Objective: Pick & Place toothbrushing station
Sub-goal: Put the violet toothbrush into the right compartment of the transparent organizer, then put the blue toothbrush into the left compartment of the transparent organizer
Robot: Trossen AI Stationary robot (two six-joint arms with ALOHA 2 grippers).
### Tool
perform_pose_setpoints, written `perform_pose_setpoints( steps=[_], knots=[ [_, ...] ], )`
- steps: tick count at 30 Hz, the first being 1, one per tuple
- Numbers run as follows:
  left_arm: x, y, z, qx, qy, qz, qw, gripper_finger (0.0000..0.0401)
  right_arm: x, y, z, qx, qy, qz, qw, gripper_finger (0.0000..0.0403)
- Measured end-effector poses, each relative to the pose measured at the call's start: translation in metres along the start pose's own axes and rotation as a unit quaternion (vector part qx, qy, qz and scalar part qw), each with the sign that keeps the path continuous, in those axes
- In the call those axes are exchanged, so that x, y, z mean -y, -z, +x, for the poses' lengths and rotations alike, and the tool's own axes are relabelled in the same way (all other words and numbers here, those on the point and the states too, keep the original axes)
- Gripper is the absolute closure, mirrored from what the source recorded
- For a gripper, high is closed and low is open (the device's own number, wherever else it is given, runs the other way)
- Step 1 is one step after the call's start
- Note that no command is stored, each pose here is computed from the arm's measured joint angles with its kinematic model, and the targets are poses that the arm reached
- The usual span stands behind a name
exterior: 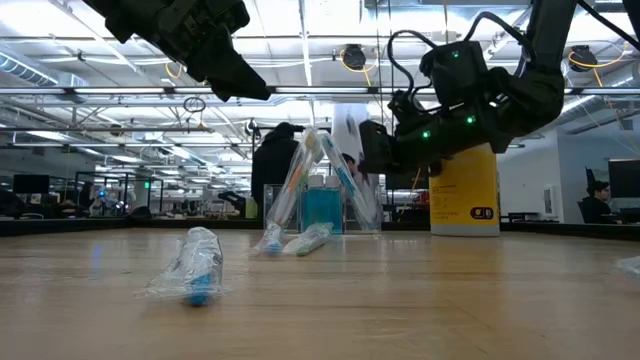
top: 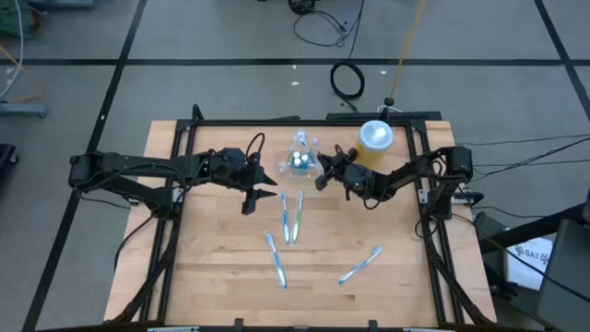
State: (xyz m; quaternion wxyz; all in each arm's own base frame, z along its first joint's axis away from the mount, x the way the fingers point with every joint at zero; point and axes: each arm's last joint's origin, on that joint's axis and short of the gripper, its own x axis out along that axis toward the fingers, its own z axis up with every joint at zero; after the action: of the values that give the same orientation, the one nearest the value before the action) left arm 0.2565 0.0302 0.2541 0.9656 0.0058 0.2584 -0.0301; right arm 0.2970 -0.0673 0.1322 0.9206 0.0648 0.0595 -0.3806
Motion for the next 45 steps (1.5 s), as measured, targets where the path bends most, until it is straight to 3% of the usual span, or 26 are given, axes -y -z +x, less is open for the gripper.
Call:
perform_pose_setpoints(
  steps=[12, 23, 34, 38, 45],
  knots=[
    [0.0, 0.0, 0.0, 0.0, 0.0, 0.0, 1.0, 0.0249, 0.001, 0.004, 0.0, -0.018, 0.003, 0.007, 1.0, 0.0375],
    [0.0, 0.0, 0.0, 0.0, 0.001, -0.017, 1.0, 0.0249, -0.002, -0.004, -0.003, -0.002, -0.005, 0.019, 1.0, 0.0313],
    [0.008, -0.001, 0.001, -0.001, 0.013, -0.077, 0.997, 0.0249, -0.011, -0.041, -0.025, 0.042, -0.037, 0.02, 0.998, 0.0242],
    [0.018, -0.001, 0.003, -0.005, 0.021, -0.091, 0.996, 0.0249, -0.016, -0.052, -0.036, 0.045, -0.054, 0.022, 0.997, 0.0233],
    [0.041, 0.007, 0.02, -0.031, -0.032, -0.165, 0.985, 0.0249, -0.025, -0.045, -0.048, 0.006, -0.075, -0.01, 0.997, 0.0235]
  ],
)
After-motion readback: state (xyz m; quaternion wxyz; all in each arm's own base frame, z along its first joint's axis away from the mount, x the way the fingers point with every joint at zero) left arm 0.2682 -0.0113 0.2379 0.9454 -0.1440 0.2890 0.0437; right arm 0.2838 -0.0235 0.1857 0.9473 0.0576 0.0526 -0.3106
